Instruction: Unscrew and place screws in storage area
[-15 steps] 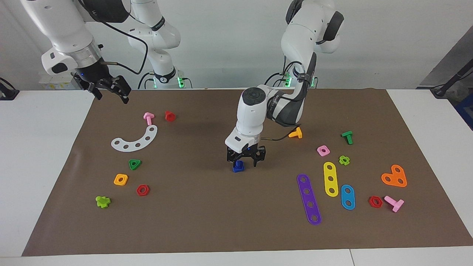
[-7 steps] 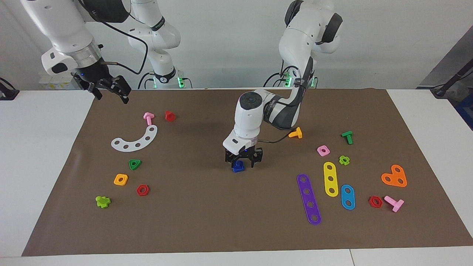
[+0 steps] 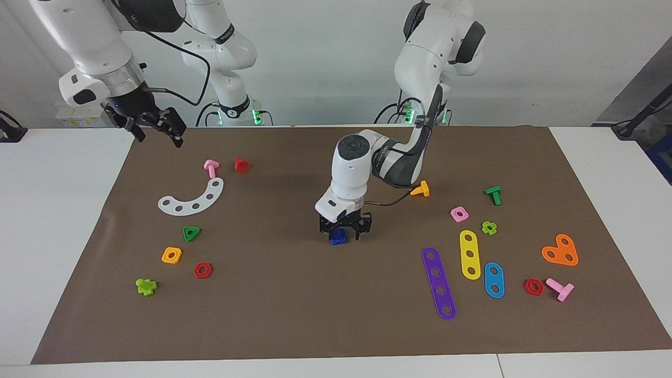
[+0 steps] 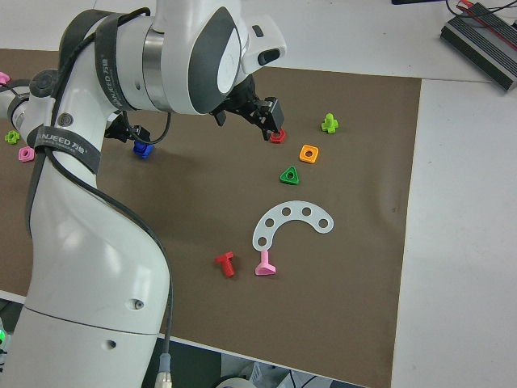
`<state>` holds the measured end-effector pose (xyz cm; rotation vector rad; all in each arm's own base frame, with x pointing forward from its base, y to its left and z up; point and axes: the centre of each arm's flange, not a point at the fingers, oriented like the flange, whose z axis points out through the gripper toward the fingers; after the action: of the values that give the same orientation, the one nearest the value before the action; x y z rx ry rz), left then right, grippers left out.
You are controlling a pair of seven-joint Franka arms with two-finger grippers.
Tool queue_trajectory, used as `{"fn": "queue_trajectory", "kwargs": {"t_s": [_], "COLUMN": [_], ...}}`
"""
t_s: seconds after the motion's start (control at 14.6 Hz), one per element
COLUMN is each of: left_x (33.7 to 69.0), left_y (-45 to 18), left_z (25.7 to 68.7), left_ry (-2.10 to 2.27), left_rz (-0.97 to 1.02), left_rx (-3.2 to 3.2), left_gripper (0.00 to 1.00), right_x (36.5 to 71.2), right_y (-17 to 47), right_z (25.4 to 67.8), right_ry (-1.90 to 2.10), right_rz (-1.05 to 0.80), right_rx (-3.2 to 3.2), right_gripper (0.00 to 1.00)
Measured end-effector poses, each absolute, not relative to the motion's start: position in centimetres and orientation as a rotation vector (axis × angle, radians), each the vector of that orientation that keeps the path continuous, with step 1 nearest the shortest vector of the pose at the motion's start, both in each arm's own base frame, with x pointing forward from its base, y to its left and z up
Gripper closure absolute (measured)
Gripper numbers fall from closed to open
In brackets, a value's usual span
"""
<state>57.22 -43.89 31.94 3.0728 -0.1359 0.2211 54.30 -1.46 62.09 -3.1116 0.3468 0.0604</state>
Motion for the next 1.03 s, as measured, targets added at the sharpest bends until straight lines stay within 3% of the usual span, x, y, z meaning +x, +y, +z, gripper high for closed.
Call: {"fn": "queue_trajectory", "kwargs": {"t_s": [0.34,0.48,1.03], "left_x": [56.7,56.4,55.9], "left_y": [-44.5,-44.8,-44.9], "left_z": [31.8,31.6,30.9], "left_ry": [-0.158,-0.184,-0.261], "left_rz": [0.217,0.214,0.197], "left_rx": [3.073,3.074,3.081], "left_gripper": [0.22,0.28,0.30], "right_x": [54.3,54.3,54.3], "right_y": [-1.5,-1.5,-1.5], "right_z": [62.1,62.1,62.1], "right_ry": [0.347,0.347,0.347], "right_rz": [0.060,0.060,0.060], "right_rx": [-3.112,-3.112,-3.112], "right_gripper": [0.00,0.00,0.00]}}
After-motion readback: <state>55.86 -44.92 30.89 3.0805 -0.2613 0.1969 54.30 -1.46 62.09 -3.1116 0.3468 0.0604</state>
